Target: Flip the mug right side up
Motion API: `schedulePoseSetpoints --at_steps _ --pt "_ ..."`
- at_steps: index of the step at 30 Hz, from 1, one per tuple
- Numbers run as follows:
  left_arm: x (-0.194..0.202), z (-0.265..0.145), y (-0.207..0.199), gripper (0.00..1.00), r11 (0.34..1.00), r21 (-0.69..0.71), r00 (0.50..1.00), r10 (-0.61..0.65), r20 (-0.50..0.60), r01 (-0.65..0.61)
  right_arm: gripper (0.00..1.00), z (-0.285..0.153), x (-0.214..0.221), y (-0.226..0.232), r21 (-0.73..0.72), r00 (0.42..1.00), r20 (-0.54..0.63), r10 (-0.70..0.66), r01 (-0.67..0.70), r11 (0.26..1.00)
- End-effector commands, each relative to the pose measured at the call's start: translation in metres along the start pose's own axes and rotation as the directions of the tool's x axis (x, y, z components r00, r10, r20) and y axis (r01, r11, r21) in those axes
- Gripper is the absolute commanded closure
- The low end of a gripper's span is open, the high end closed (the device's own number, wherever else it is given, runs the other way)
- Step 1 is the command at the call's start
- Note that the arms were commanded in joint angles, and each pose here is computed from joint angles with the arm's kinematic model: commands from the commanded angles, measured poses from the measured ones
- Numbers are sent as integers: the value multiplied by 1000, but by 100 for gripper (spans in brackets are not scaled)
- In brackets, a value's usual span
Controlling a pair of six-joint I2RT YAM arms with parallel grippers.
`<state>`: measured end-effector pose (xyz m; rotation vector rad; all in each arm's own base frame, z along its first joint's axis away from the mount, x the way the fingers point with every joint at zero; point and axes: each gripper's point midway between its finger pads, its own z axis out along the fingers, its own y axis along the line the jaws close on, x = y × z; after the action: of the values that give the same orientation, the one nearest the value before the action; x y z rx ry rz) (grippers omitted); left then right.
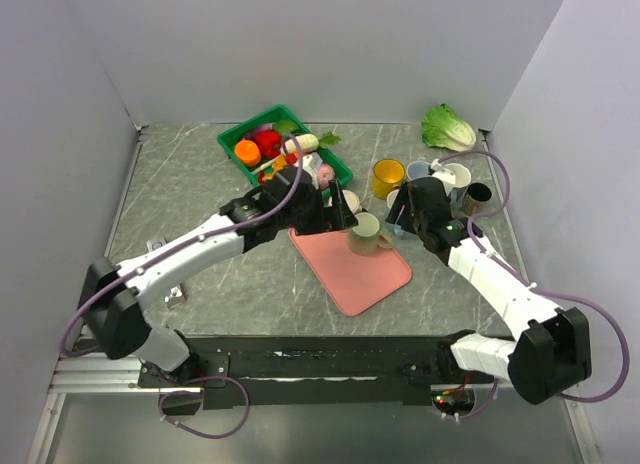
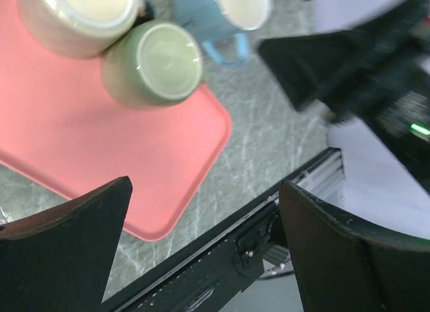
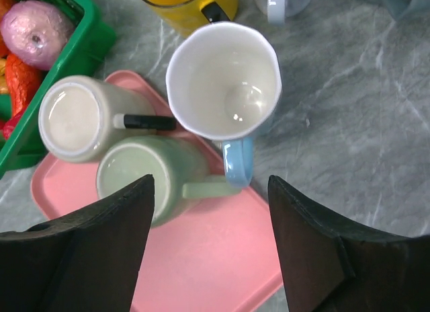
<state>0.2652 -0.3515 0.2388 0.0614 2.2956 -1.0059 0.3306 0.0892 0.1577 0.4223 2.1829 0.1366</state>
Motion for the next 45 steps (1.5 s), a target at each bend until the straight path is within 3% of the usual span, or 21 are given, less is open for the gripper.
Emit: schedulePoseSetpoints --at_steps 1,12,25,41,45 --pt "3 19 0 4 991 -69 993 -113 -19 112 26 -9 9 -2 -17 996 -78 47 -48 999" --pt "20 54 8 4 974 -142 982 -183 -50 174 26 29 42 -10 67 971 -237 40 -25 997" --pt "27 76 24 4 961 -206 980 -197 -38 185 26 45 73 -10 30 931 -363 48 -39 999" --pt "48 92 32 4 954 -254 980 -184 -75 160 30 17 105 -7 -54 893 -446 66 -100 993" --pt "58 98 28 4 952 -266 981 -177 -82 150 30 6 97 -19 10 907 -403 120 -127 992"
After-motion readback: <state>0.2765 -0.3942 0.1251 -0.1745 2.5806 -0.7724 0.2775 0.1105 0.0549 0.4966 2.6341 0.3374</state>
